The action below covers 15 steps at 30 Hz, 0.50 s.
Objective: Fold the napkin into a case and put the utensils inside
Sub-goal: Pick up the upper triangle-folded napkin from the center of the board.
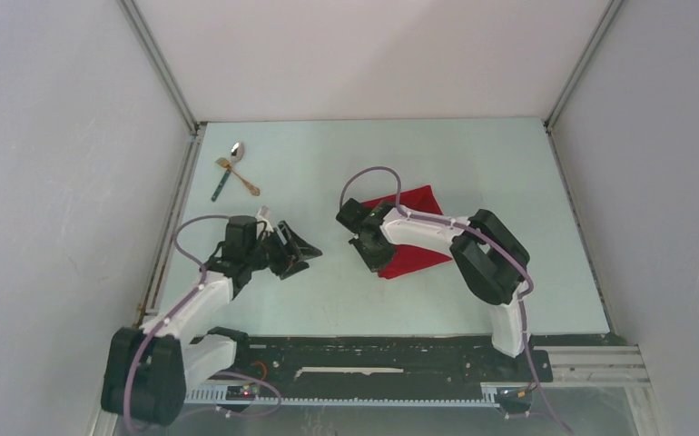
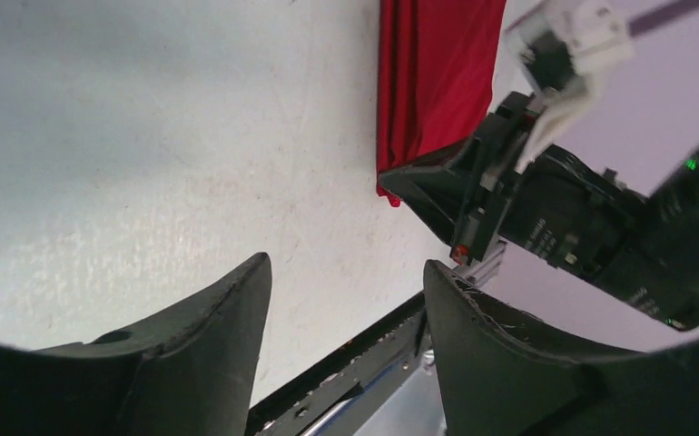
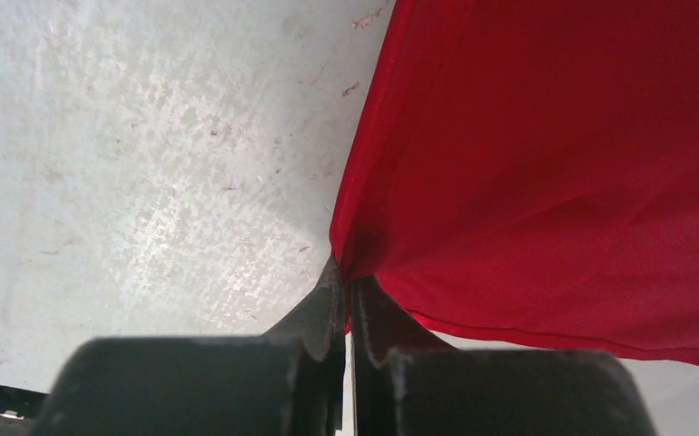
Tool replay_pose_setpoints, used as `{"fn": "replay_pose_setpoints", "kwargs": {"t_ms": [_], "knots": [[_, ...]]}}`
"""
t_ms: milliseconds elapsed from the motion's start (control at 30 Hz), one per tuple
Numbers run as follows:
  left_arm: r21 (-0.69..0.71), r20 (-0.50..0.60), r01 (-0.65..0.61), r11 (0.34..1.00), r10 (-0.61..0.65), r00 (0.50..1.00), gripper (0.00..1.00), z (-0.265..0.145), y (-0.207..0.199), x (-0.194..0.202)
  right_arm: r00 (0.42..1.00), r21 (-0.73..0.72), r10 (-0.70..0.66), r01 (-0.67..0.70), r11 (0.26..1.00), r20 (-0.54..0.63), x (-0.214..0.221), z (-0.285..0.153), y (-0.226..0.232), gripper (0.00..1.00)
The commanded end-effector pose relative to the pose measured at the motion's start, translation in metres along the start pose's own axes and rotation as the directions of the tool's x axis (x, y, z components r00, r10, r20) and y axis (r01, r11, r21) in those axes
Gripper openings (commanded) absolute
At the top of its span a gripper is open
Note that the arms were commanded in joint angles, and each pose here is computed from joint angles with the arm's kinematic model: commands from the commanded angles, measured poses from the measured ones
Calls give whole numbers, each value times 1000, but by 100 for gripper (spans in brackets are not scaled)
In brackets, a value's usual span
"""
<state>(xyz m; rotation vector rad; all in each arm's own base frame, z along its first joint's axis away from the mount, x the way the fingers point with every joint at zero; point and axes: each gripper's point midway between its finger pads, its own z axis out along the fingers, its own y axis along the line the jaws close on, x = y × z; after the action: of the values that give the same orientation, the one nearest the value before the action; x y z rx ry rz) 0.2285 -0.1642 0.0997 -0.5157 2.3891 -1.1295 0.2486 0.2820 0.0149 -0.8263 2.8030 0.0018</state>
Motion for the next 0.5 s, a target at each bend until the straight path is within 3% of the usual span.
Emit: {"fn": "replay_pose_setpoints", "kwargs": {"t_ms": [0, 467], "knots": [[123, -20, 105, 987, -103, 994, 68, 18, -18, -11, 993, -55, 7, 0, 999, 117, -19, -17, -3, 0], [227, -61, 302, 926, -296, 953, 78, 97, -54, -35, 985, -133, 31, -8, 991, 170, -20, -42, -15, 0]]}}
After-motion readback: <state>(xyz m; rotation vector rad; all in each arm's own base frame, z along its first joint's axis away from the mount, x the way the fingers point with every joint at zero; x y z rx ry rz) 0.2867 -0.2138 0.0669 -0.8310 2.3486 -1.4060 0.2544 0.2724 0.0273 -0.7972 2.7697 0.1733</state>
